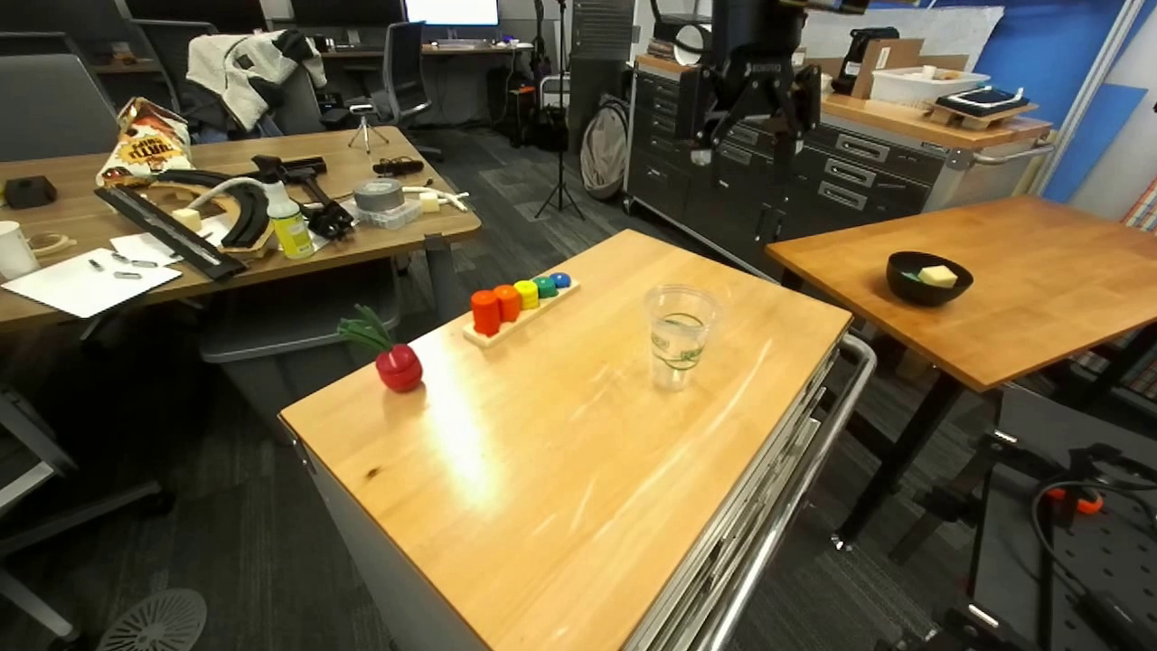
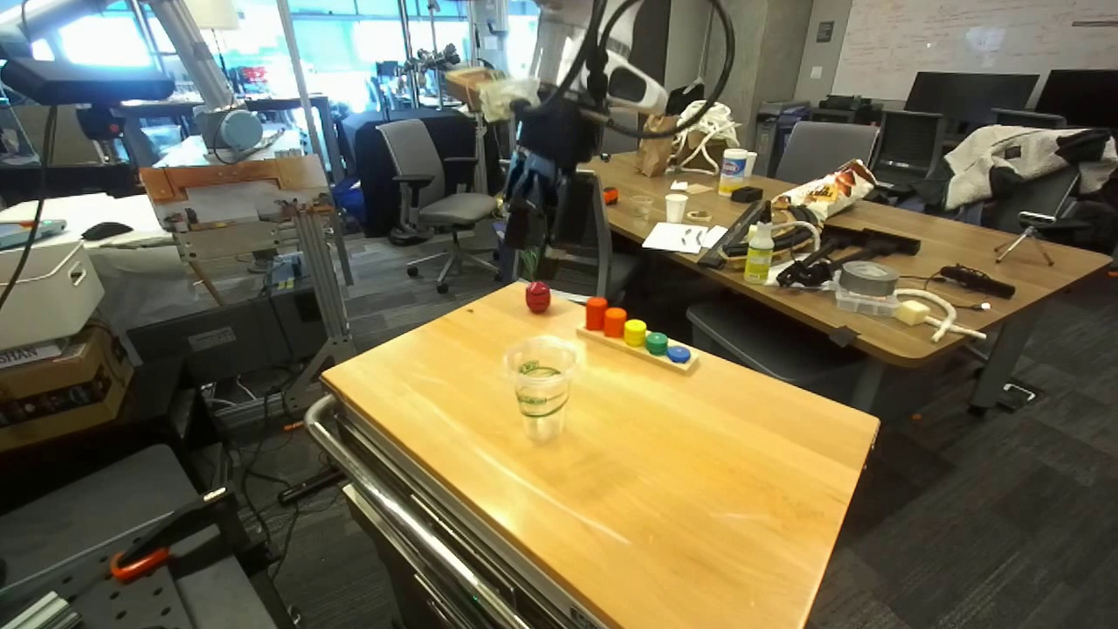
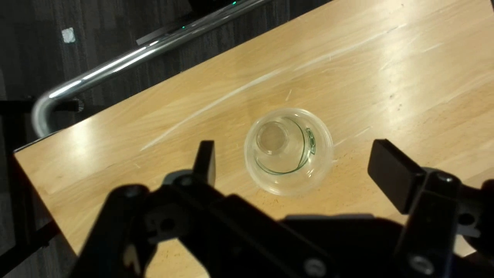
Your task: Put the cups in one cup
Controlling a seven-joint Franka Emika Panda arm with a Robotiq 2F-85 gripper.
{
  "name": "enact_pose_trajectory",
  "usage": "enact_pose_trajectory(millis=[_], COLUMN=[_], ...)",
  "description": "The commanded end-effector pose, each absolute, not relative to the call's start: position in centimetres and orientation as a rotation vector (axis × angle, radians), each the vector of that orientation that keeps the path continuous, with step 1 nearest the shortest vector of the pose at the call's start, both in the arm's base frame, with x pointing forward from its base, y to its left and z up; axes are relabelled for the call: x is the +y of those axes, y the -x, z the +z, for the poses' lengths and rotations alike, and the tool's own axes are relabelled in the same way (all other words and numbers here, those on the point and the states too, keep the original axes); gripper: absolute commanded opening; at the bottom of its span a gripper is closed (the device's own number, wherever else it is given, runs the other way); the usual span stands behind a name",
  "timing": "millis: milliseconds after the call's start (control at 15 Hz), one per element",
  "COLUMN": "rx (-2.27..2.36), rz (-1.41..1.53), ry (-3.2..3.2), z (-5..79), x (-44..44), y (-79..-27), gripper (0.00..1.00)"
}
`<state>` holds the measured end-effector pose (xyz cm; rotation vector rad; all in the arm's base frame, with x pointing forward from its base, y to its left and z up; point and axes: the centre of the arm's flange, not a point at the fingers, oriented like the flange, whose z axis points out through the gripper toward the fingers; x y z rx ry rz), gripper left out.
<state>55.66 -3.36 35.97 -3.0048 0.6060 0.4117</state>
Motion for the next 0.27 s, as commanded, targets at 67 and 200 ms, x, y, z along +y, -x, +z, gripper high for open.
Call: enact_pose_trajectory(millis=[67, 200], rx=[0.585, 0.57], rz=[0.398, 0.379], ry=[3.032, 3.039], z=[39.2, 41.7], x=[-3.2, -2.9], y=[-55.1, -54.6], gripper=[1.0, 1.0])
